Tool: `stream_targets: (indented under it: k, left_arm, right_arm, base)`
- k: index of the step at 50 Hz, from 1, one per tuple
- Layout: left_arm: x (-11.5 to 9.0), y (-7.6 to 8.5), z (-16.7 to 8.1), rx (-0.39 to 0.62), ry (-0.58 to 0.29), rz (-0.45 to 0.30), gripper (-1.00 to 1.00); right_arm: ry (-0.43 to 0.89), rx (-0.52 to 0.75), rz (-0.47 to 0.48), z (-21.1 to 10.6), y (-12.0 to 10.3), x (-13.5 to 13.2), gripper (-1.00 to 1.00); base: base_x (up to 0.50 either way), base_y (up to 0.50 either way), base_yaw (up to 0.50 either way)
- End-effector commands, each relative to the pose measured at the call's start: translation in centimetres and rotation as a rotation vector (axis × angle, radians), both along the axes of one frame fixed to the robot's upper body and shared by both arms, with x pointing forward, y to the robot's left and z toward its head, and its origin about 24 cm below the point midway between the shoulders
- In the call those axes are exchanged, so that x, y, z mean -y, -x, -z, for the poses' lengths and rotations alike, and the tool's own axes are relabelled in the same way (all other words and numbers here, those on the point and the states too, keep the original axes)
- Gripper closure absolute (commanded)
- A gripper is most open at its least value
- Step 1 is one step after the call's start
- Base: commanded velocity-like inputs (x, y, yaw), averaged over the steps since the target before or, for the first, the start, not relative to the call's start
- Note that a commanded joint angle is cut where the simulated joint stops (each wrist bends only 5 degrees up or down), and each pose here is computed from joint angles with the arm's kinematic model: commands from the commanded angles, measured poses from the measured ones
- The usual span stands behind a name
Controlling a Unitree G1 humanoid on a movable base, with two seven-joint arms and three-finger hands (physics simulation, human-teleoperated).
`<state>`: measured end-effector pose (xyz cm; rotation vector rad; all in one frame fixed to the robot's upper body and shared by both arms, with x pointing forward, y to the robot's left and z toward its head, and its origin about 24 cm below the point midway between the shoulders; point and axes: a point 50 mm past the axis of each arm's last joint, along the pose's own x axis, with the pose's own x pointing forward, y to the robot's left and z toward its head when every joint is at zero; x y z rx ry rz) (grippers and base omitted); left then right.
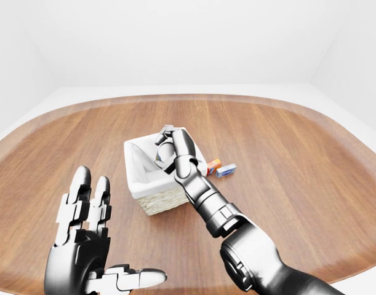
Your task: Pick up the alphabet soup and put it in the basket.
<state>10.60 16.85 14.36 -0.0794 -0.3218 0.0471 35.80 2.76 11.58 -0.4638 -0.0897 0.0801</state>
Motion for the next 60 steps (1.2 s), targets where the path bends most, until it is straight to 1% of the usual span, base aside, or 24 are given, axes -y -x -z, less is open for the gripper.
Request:
stream_targets:
  k: [1, 21, 22, 23, 24, 60]
  left_arm:
    - [-0.05, 0.1, -0.08, 0.003, 0.002, 0.001, -1.0]
    - [-0.05, 0.16, -0.08, 0.002, 0.005, 0.002, -1.0]
    - [-0.05, 0.17, -0.08, 0.002, 0.006, 0.003, -1.0]
    - [-0.04, 0.23, -0.08, 0.0, 0.006, 0.003, -1.0]
    - [-0.03, 0.27, -0.07, -0.002, 0.007, 0.004, -1.0]
    - [-0.07, 0.16, -0.17, 0.008, 0.006, 0.002, -1.0]
  right_arm:
    - [0.056, 0.054, -0.002, -0.54, 0.17, -0.56, 1.0]
    - [0.064, 0.049, -0.012, -0.31, 0.4, -0.9, 1.0]
    - [0.063, 0.053, -0.014, -0.38, 0.43, -0.94, 0.75]
    - [0.062, 0.056, -0.017, -0.45, 0.47, -1.0, -0.56]
    - [0.061, 0.053, -0.025, -0.47, 0.49, -1.07, -1.0]
    - [0.056, 0.063, -0.031, -0.53, 0.7, -1.17, -1.0]
  base:
    - [0.0, 0.0, 0.0]
    - [0.0, 0.0, 0.0]
    - [0.0, 0.0, 0.0]
    - [0.0, 0.0, 0.0]
    - [0.0, 0.0, 0.0]
    - [0.0, 0.0, 0.0]
